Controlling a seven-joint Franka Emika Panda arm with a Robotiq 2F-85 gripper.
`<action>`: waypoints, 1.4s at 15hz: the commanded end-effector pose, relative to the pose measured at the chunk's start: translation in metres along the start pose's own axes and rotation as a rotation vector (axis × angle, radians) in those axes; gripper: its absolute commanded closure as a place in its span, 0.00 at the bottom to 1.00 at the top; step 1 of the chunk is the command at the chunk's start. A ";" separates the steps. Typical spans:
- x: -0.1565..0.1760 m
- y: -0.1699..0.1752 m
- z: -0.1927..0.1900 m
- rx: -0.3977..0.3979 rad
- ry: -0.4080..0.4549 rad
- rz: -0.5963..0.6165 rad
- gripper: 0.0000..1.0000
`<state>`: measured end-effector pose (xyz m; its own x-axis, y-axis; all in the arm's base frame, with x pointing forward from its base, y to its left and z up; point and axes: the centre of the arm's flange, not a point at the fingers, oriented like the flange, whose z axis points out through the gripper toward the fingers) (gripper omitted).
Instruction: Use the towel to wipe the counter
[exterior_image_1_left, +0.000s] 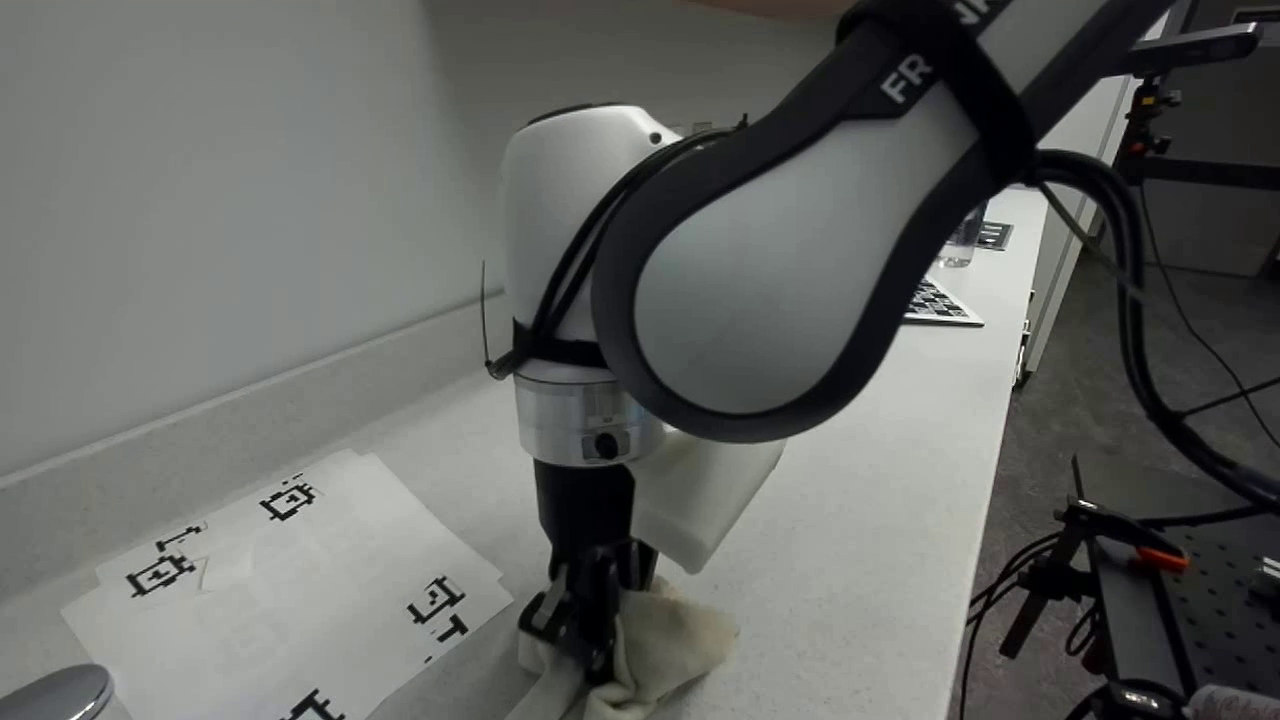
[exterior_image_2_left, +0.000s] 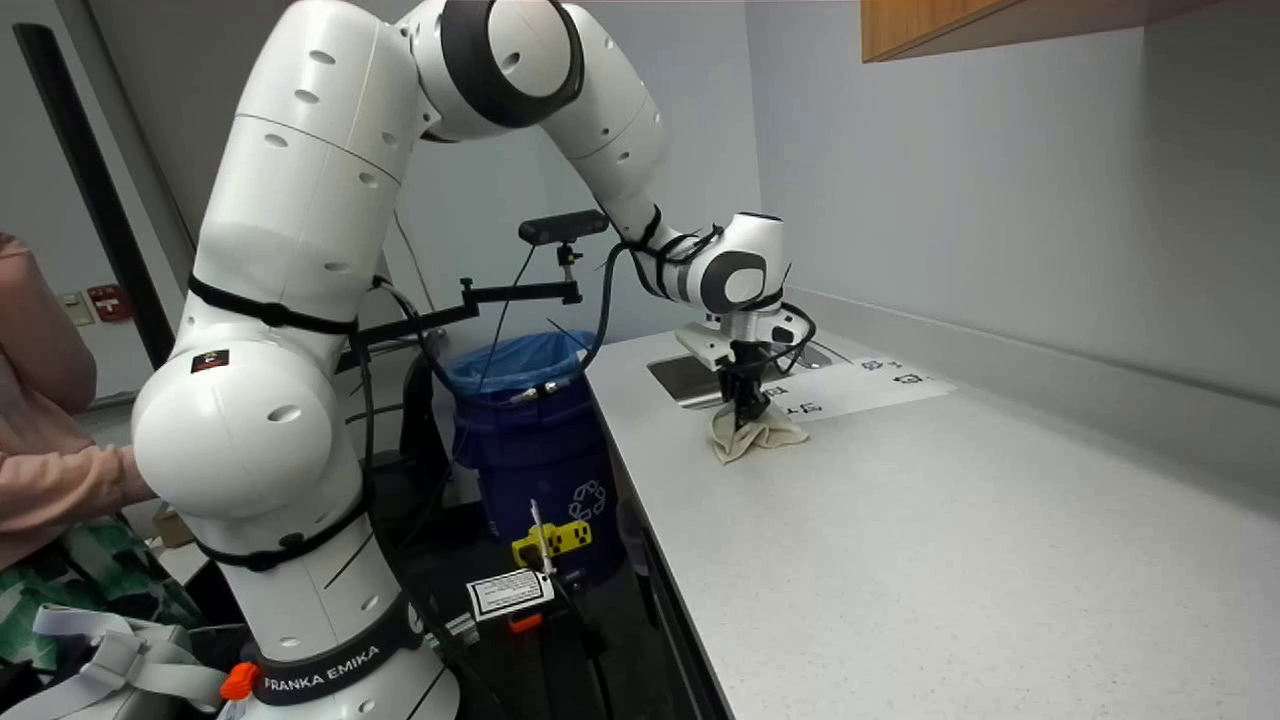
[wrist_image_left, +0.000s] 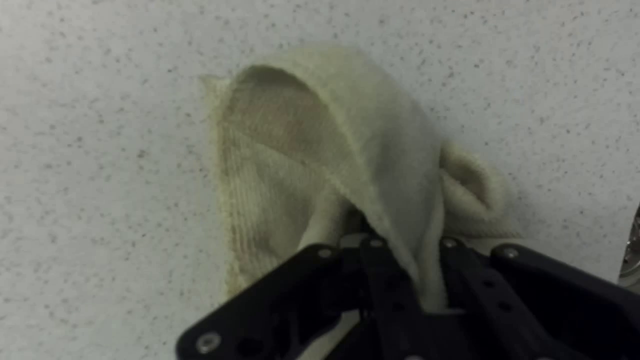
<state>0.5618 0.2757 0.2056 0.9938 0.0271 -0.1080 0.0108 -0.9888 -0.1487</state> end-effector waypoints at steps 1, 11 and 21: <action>0.021 0.007 0.008 -0.017 -0.030 -0.010 0.96; 0.016 0.143 -0.013 -0.013 0.009 0.245 0.96; -0.026 0.222 -0.026 -0.017 0.050 0.423 0.96</action>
<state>0.5658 0.0628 0.2062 0.9265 -0.3593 -0.1114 -0.3688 -0.9260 -0.0809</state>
